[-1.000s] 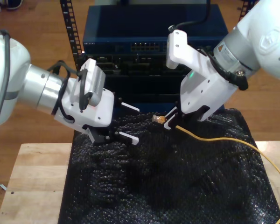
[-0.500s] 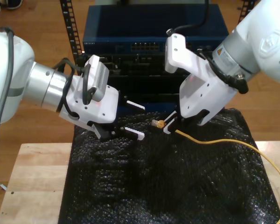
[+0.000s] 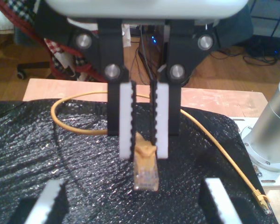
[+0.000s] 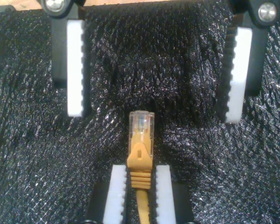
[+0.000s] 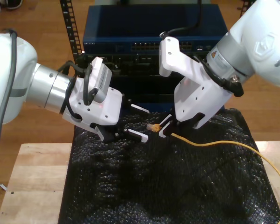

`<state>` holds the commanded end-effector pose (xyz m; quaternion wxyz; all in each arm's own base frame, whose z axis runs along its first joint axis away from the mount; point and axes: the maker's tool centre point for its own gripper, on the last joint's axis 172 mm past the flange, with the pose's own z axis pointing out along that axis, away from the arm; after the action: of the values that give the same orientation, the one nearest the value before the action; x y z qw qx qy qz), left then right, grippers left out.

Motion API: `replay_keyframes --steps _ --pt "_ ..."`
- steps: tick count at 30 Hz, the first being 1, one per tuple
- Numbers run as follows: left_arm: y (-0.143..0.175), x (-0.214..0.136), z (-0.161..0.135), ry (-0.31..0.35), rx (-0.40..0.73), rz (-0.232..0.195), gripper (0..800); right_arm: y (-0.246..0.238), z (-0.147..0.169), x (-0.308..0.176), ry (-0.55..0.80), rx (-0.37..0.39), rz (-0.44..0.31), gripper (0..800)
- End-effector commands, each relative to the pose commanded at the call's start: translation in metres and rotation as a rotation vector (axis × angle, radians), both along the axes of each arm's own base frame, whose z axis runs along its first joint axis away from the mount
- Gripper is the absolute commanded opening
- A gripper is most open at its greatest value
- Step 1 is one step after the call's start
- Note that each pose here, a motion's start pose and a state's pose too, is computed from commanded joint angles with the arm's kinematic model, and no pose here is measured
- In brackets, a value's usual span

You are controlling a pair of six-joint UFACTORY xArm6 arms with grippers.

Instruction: Grab the cable and plug it in

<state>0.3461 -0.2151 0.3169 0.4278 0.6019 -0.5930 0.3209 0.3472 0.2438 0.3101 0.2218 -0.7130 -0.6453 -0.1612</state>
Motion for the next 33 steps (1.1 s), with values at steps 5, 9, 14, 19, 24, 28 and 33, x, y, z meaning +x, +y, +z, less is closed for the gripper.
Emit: replay_keyframes --steps 5,9,14,19,24,28,33 --pt "-0.002 -0.005 0.002 0.005 -0.009 -0.018 645 0.001 0.002 0.0 -0.003 0.004 0.001 4" --pt "-0.004 -0.009 0.005 -0.003 -0.023 -0.033 646 0.006 0.007 -0.002 0.001 0.029 -0.003 6" --pt "-0.01 -0.012 0.015 -0.013 -0.071 -0.05 646 0.007 0.008 -0.003 0.001 0.034 -0.004 4" --pt "-0.01 -0.012 0.017 -0.018 -0.073 -0.051 646 0.007 0.008 -0.003 0.001 0.034 -0.004 4" --pt "-0.009 -0.012 0.018 -0.019 -0.074 -0.051 646 0.006 0.01 -0.002 -0.004 0.037 -0.006 4" --pt "-0.009 -0.012 0.019 -0.017 -0.077 -0.052 646 0.007 0.011 -0.003 -0.006 0.039 -0.006 4" --pt "-0.009 -0.013 0.02 -0.02 -0.079 -0.055 630 0.006 0.012 -0.002 -0.007 0.04 -0.009 4"
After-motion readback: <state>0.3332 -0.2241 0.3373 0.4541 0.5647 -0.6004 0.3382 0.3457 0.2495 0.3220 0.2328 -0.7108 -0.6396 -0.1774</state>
